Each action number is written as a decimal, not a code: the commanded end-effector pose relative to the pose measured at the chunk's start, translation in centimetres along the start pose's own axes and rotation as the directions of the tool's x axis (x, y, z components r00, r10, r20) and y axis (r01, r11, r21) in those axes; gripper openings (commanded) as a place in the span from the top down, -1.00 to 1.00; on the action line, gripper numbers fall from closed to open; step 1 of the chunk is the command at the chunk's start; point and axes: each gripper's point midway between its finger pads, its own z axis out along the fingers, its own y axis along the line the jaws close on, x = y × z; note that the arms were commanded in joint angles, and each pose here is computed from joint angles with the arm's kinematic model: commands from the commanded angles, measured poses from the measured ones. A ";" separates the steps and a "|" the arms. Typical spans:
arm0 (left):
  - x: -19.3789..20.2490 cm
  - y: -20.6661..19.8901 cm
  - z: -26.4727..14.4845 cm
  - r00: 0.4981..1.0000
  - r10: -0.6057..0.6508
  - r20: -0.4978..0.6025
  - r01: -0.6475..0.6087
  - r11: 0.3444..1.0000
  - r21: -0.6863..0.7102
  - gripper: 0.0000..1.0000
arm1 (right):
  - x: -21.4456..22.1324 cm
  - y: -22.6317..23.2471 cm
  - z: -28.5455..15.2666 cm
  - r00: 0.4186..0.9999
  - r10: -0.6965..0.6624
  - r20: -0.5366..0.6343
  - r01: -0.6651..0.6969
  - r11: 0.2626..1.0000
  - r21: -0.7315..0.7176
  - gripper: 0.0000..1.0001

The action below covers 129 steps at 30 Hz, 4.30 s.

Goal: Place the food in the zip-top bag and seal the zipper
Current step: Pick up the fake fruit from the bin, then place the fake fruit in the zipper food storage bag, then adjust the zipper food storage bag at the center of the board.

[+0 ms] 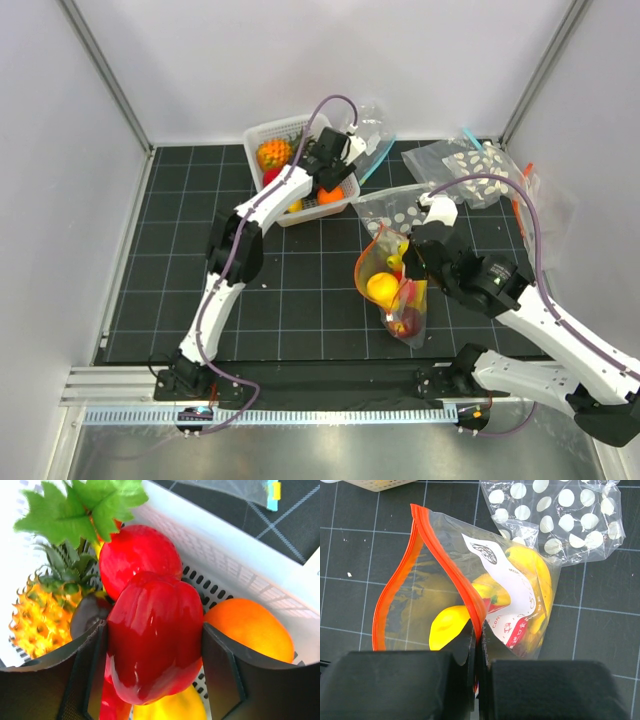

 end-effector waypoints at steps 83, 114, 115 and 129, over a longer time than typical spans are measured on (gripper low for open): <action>-6.7 -27.7 -29.5 0.802 -0.592 0.083 0.404 0.639 0.654 0.07 | -2.1 -2.5 -3.8 0.985 0.118 0.124 -0.121 0.993 0.013 0.98; -3.2 -21.1 -36.4 0.824 -0.556 0.106 0.381 0.683 0.623 -0.99 | -2.1 -3.1 -3.9 0.978 0.143 0.154 -0.149 0.988 0.026 0.96; -2.8 -21.1 -36.0 0.829 -0.551 0.101 0.387 0.694 0.607 -0.99 | -2.2 -3.1 -3.8 0.978 0.142 0.154 -0.148 0.989 0.026 0.96; 1.7 -23.0 -31.0 0.845 -0.534 -0.018 0.461 0.712 0.529 -0.19 | -2.0 -3.0 -3.9 0.977 0.149 0.153 -0.153 0.988 0.017 0.97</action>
